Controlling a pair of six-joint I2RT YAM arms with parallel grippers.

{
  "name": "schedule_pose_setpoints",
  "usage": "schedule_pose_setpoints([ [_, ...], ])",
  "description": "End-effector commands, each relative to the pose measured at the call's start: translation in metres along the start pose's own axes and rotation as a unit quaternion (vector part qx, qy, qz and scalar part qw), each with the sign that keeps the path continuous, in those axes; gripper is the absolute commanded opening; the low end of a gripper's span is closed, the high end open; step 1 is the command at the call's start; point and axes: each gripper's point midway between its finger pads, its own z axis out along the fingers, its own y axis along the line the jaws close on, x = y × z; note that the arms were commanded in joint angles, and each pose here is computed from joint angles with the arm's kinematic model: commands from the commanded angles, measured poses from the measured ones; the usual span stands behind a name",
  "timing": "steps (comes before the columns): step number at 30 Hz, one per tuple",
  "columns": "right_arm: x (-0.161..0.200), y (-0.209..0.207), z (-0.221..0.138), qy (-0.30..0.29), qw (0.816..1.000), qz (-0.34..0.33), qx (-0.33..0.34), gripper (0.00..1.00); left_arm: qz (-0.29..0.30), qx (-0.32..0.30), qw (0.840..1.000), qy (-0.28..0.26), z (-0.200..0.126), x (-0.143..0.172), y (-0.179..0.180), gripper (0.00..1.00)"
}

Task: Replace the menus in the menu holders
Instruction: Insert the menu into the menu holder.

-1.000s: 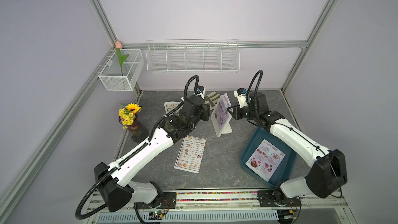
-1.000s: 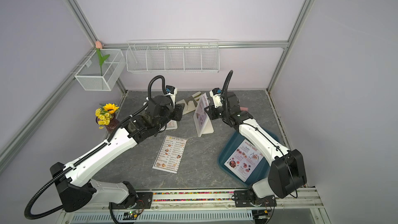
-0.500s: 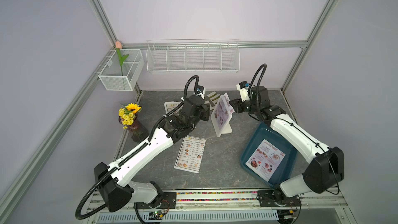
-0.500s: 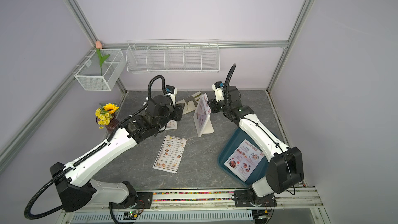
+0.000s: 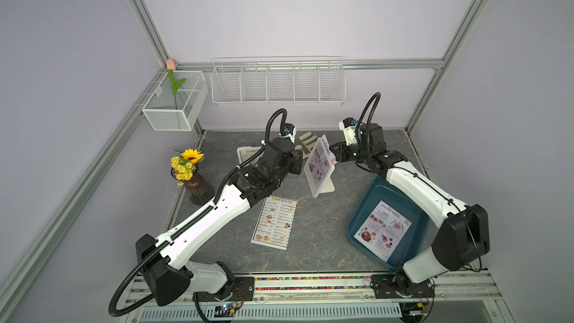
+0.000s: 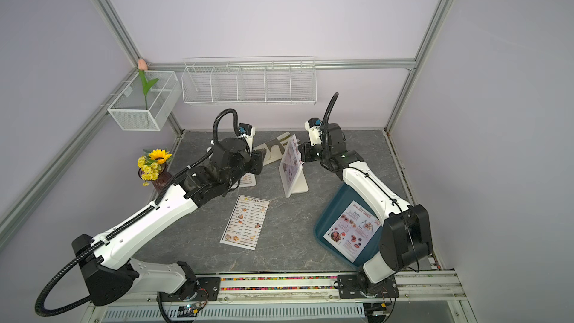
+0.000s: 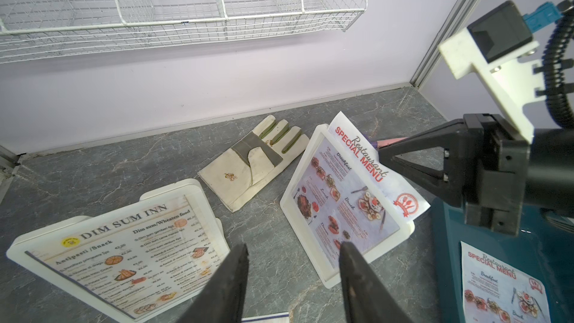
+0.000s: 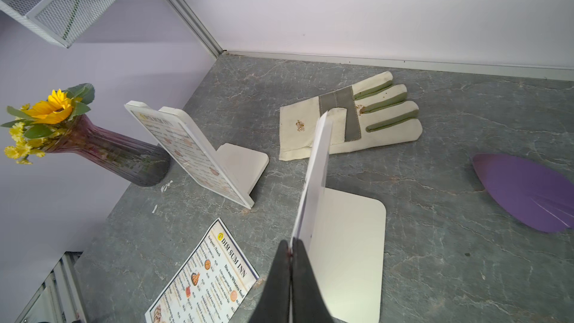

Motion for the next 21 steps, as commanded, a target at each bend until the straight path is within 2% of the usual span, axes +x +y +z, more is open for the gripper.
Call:
schedule_pose_setpoints([
  [1, -0.005, 0.004, 0.005, 0.002, 1.0, 0.004, -0.018, 0.08, 0.0, -0.004, 1.0, -0.005, -0.004, -0.002, 0.003, 0.5],
  [6, 0.007, -0.001, 0.015, 0.031, 0.999, 0.012, -0.015, 0.07, -0.002, -0.003, 1.0, -0.005, -0.004, -0.002, 0.002, 0.5],
  [12, 0.009, 0.0, 0.016, 0.036, 0.999, 0.015, -0.02, 0.09, -0.002, -0.006, 1.0, -0.007, -0.005, -0.003, 0.004, 0.5],
  [16, 0.013, 0.003, 0.013, 0.046, 0.998, 0.019, -0.027, 0.13, -0.002, -0.006, 1.0, -0.006, -0.005, -0.003, 0.003, 0.5],
  [21, 0.005, 0.009, -0.001, 0.034, 0.999, 0.017, -0.026, 0.23, -0.003, -0.004, 1.0, -0.006, -0.004, -0.003, 0.002, 0.5],
])
